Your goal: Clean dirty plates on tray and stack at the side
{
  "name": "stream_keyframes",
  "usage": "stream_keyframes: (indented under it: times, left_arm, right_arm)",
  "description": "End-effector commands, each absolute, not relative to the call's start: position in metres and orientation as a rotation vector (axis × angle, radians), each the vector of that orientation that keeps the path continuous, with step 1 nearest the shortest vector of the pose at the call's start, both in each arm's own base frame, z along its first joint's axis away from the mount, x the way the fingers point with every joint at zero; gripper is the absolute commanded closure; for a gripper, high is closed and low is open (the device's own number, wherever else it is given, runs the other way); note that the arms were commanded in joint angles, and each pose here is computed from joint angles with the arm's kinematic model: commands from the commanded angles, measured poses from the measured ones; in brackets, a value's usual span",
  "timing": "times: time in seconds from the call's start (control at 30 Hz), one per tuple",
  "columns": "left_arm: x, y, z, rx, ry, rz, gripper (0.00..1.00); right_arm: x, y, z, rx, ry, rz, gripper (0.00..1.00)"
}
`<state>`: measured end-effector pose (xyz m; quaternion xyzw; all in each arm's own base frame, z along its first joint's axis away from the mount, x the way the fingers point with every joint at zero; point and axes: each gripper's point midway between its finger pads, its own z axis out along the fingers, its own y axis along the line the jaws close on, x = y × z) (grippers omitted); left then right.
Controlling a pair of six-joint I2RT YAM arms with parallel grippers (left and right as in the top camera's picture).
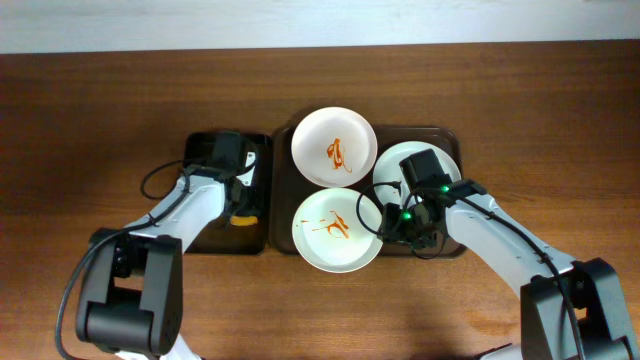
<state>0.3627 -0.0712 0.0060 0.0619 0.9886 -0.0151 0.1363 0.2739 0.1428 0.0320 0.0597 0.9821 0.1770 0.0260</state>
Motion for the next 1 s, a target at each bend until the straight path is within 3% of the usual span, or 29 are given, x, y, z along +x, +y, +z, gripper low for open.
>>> stream_keyframes:
  times: [0.0,0.07,0.33,0.43,0.57,0.73,0.97]
  left_arm:
    - [0.382,-0.071,0.046,0.172,2.804,-0.029,1.0]
    - [0.384,-0.071,0.056,0.17,2.781,-0.034,1.0]
    - [0.341,-0.063,-0.025,0.184,2.951,-0.002,1.0]
    - [0.349,-0.064,-0.022,0.181,2.927,-0.006,1.0]
    - [0.385,-0.07,0.043,0.165,2.766,-0.034,1.0]
    - [0.397,-0.067,0.095,0.141,2.614,-0.028,1.0]
    - [0.428,-0.047,0.211,0.027,2.204,0.072,1.0]
  right_arm:
    - [0.277,0.145,0.034,0.17,3.027,0.527,0.63]
    - [0.277,0.145,0.034,0.17,3.027,0.527,0.63]
    - [0.276,0.145,0.034,0.171,3.028,0.528,0.63]
    - [0.276,0.144,0.034,0.172,3.032,0.526,0.63]
    - [0.276,0.144,0.034,0.172,3.032,0.526,0.63]
    - [0.275,0.144,0.034,0.173,3.035,0.525,0.63]
    - [0.275,0.144,0.034,0.173,3.034,0.524,0.63]
